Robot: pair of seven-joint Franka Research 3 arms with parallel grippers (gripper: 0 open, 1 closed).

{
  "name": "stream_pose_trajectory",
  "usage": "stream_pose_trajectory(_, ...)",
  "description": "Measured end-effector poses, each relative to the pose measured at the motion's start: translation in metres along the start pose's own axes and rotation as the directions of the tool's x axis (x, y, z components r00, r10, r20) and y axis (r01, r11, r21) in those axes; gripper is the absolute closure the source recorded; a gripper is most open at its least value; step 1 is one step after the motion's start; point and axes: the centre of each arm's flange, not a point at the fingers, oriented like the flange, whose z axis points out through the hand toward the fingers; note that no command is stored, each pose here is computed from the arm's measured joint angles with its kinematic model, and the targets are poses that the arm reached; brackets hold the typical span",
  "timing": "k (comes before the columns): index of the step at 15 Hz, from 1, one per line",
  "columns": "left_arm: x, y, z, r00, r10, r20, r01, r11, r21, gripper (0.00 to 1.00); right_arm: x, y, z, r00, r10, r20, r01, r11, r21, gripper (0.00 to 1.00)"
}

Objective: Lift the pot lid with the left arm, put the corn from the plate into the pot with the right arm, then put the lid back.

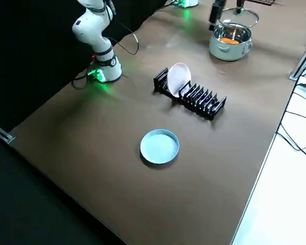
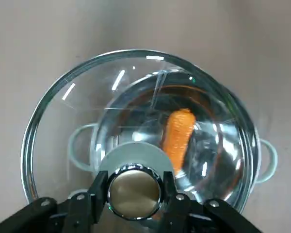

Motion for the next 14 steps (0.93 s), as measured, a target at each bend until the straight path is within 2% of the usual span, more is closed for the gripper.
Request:
stream_pose_trajectory(3,-0.009,0.035,0.022,1.000,0.009,0.007,-0.009,1.000,-0.004,0.50,-0.038,0.010,-0.008,1.000,0.020,0.007,-0.020,1.000,0.016,0.00)
stream_pose_trajectory(7,-0.014,0.049,0.029,1.000,0.025,0.009,-0.025,1.000,-0.006,0.50,-0.048,0.022,-0.010,0.996,-0.081,0.033,0.081,0.997,0.012,0.00)
stream_pose_trajectory(14,-0.009,0.051,0.043,1.000,0.019,-0.006,-0.019,1.000,-0.019,0.50,-0.074,0.061,-0.019,0.997,-0.077,-0.005,0.077,0.997,0.006,0.00)
